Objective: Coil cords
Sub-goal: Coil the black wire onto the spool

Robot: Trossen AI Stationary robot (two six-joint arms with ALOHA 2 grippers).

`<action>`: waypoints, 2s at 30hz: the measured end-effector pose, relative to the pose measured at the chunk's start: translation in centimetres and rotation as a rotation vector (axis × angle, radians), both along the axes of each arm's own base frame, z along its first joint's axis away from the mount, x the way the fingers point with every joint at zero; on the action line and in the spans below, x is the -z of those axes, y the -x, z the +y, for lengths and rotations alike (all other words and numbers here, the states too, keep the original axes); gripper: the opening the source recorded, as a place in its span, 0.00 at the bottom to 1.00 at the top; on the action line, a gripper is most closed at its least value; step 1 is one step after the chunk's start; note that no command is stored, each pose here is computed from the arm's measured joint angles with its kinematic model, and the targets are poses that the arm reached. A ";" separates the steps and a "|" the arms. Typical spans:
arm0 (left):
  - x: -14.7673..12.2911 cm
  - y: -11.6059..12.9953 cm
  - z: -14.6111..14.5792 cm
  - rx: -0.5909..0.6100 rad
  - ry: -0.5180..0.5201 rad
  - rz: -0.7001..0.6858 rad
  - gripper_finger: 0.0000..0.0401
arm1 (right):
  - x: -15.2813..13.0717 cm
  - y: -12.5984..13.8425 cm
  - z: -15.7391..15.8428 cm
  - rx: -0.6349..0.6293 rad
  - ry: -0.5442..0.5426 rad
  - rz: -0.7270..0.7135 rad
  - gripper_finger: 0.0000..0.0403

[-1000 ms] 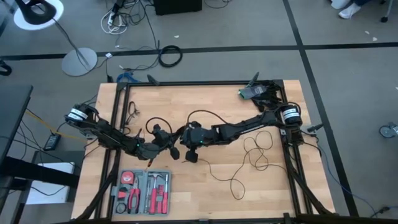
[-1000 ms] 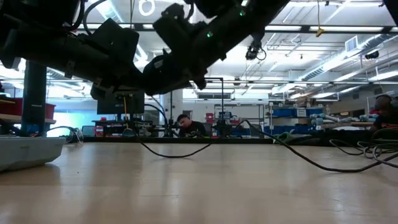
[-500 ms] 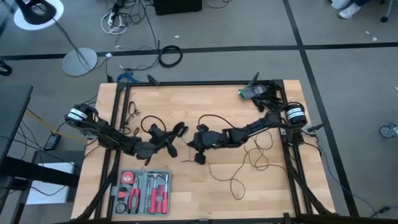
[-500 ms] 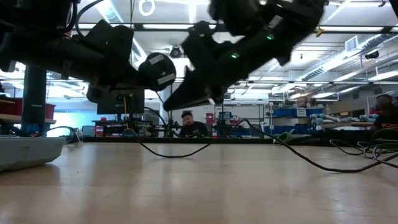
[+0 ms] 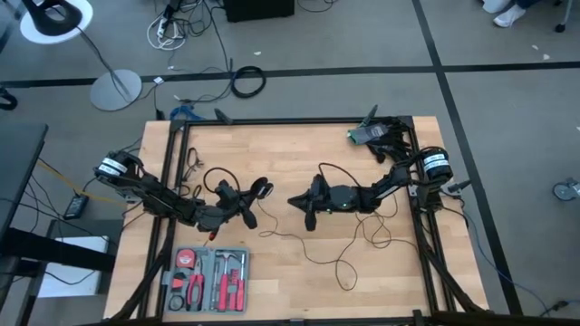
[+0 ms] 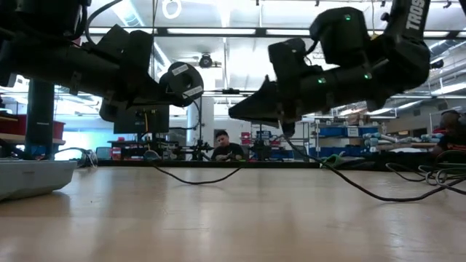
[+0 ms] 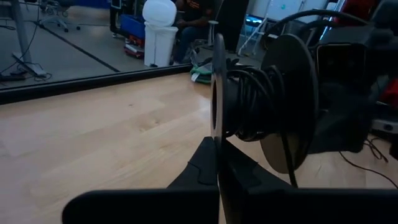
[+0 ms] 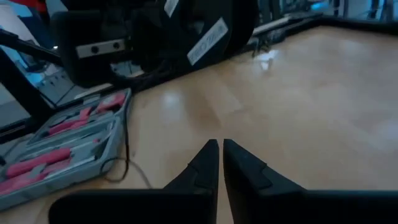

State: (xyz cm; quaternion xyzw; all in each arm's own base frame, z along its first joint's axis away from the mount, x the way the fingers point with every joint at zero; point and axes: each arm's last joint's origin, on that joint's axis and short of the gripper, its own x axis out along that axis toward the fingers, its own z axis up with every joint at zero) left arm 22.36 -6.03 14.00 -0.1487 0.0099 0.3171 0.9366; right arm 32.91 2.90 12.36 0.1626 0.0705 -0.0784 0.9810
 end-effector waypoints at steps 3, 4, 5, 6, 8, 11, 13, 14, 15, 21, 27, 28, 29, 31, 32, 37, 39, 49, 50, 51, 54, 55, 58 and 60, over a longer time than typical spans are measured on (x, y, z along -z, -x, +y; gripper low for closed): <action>0.0 0.0 0.0 0.001 0.000 0.001 0.00 | 0.6 -0.2 0.5 -0.009 -0.031 0.014 0.07; 0.0 0.0 0.0 0.001 -0.001 0.001 0.00 | 1.0 -0.4 0.8 -0.015 -0.036 0.027 0.07; 0.0 0.0 0.0 0.000 -0.001 0.001 0.00 | 1.5 -0.7 1.1 -0.025 -0.039 0.040 0.08; 0.0 0.0 0.0 -0.001 -0.001 0.001 0.00 | 2.0 -1.0 1.5 -0.037 -0.049 0.050 0.09; 0.0 0.0 0.0 -0.001 0.000 0.000 0.00 | 2.9 -1.6 2.1 -0.050 -0.074 0.064 0.13; 0.0 0.0 0.0 0.000 -0.001 0.001 0.00 | 3.8 -2.4 2.8 -0.056 -0.102 0.058 0.19; 0.0 0.0 0.0 0.000 -0.001 0.003 0.00 | 3.9 -2.9 3.0 -0.062 -0.115 0.018 0.23; 0.0 0.0 0.0 0.001 -0.001 0.003 0.00 | 3.7 -3.1 3.2 -0.066 -0.119 -0.014 0.25; 0.0 0.0 0.0 0.001 -0.002 0.005 0.00 | 3.6 -3.2 3.3 -0.071 -0.121 -0.044 0.27; 0.1 0.0 0.0 0.001 -0.006 0.014 0.00 | 3.1 -3.3 4.1 -0.128 -0.081 -0.116 0.32; 0.1 0.0 0.0 0.001 -0.005 0.014 0.00 | 3.1 -3.3 4.3 -0.156 -0.095 -0.115 0.31; 0.1 0.0 0.0 0.001 -0.005 0.014 0.00 | 3.0 -3.3 4.3 -0.166 -0.094 -0.122 0.30; 0.1 0.0 0.0 0.001 -0.005 0.014 0.00 | 3.0 -3.3 4.3 -0.175 -0.094 -0.127 0.30; 0.1 0.0 0.0 0.001 -0.004 0.013 0.00 | 3.0 -3.3 4.3 -0.179 -0.093 -0.124 0.29; 0.1 0.0 0.0 0.001 -0.004 0.012 0.00 | 3.0 -3.3 4.3 -0.179 -0.095 -0.122 0.29; 0.1 0.0 0.0 0.000 -0.002 0.010 0.00 | 2.8 -3.9 4.4 -0.179 -0.086 -0.109 0.28; 0.1 0.0 0.0 0.000 -0.002 0.010 0.00 | 2.8 -4.6 4.6 -0.193 -0.082 -0.069 0.28; 0.1 0.0 0.0 0.000 -0.002 0.011 0.00 | 2.7 -5.9 4.9 -0.218 -0.064 0.015 0.24; 0.1 0.0 0.0 0.001 -0.003 0.012 0.00 | 2.7 -5.9 4.9 -0.218 -0.064 0.015 0.23; 0.1 0.0 0.0 0.001 -0.004 0.013 0.00 | 2.7 -5.9 4.9 -0.218 -0.064 0.015 0.22; 0.1 0.0 0.0 0.001 -0.005 0.014 0.00 | 2.6 -5.9 4.9 -0.219 -0.063 0.002 0.19; 0.1 0.0 0.0 0.001 -0.005 0.014 0.00 | 2.5 -5.9 4.9 -0.220 -0.064 -0.010 0.19; 0.1 0.0 0.0 0.001 -0.004 0.013 0.00 | 2.3 -6.0 4.9 -0.220 -0.057 -0.028 0.18; 0.1 0.0 0.0 0.001 -0.003 0.013 0.00 | 2.3 -6.0 4.7 -0.216 -0.059 -0.026 0.18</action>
